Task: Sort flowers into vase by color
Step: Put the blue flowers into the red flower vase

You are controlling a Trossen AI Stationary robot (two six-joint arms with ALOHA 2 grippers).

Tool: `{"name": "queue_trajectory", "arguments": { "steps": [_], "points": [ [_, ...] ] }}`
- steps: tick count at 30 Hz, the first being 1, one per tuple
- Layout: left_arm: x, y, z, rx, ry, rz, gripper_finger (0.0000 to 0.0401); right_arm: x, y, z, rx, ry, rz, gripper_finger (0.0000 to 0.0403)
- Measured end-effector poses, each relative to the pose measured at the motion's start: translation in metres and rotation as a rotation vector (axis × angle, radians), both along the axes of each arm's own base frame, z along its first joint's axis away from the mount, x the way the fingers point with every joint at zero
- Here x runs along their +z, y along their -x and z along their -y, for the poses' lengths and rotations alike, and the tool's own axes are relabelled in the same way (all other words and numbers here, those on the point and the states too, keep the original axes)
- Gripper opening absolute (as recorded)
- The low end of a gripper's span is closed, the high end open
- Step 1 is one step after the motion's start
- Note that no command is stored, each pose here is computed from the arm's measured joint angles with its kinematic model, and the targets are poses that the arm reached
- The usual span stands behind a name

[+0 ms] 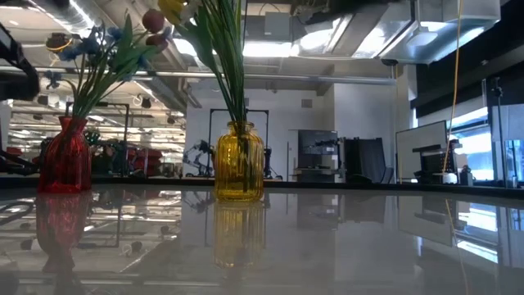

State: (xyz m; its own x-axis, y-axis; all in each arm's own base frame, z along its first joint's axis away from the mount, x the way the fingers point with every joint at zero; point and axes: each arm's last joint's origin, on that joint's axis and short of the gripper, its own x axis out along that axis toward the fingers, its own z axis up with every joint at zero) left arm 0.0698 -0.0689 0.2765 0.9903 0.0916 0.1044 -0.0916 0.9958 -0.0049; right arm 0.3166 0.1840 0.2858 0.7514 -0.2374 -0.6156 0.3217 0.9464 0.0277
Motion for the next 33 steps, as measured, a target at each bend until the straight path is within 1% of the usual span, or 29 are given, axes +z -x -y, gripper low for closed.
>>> {"name": "queue_trajectory", "arguments": {
  "steps": [2,4,7,9,10,12,13,15,17,20,23,25,28,30,33],
  "points": [
    [0.008,0.004,0.005,-0.175,-0.03,0.037,0.0092,0.01,0.02,0.012,-0.141,-0.072,-0.147,0.0331],
    [0.011,0.008,0.01,-0.329,-0.036,0.069,0.0092,0.008,0.038,0.019,-0.282,-0.166,-0.305,0.0331],
    [0.008,0.011,0.019,-0.541,-0.034,0.088,0.0092,-0.01,0.064,0.016,-0.476,-0.259,-0.543,0.0331],
    [0.002,0.012,0.026,-0.648,-0.033,0.077,0.0092,-0.03,0.078,0.011,-0.55,-0.332,-0.68,0.033],
    [-0.001,0.011,0.029,-0.682,-0.027,0.065,0.0092,-0.042,0.085,0.009,-0.576,-0.346,-0.751,0.033],
    [-0.006,0.009,0.035,-0.697,-0.006,0.031,0.0092,-0.065,0.1,0.009,-0.669,-0.35,-0.865,0.033],
    [-0.009,0.006,0.038,-0.684,0.003,0.006,0.0092,-0.075,0.107,0.009,-0.71,-0.363,-0.902,0.033],
    [-0.017,0.001,0.045,-0.647,0.016,-0.044,0.0092,-0.094,0.117,0.008,-0.747,-0.397,-0.932,0.033],
    [-0.022,-0.005,0.051,-0.624,0.03,-0.08,0.0093,-0.112,0.122,0.006,-0.734,-0.46,-0.954,0.033],
    [-0.026,-0.014,0.06,-0.605,0.056,-0.1,0.0104,-0.13,0.123,0.004,-0.692,-0.571,-0.966,0.033],
    [-0.028,-0.02,0.065,-0.593,0.078,-0.132,0.0119,-0.14,0.124,0.005,-0.661,-0.608,-0.957,0.033],
    [-0.028,-0.023,0.07,-0.584,0.077,-0.171,0.013,-0.142,0.126,0.007,-0.634,-0.604,-0.958,0.0324],
    [-0.028,-0.026,0.079,-0.554,0.056,-0.279,0.0139,-0.144,0.126,0.007,-0.598,-0.596,-0.964,0.0291],
    [-0.023,-0.029,0.088,-0.538,0.052,-0.308,0.0139,-0.145,0.126,0.007,-0.579,-0.59,-0.956,0.0256],
    [-0.022,-0.036,0.104,-0.533,0.008,-0.337,0.0136,-0.145,0.125,0.007,-0.551,-0.569,-0.935,0.0193]
  ]
}}
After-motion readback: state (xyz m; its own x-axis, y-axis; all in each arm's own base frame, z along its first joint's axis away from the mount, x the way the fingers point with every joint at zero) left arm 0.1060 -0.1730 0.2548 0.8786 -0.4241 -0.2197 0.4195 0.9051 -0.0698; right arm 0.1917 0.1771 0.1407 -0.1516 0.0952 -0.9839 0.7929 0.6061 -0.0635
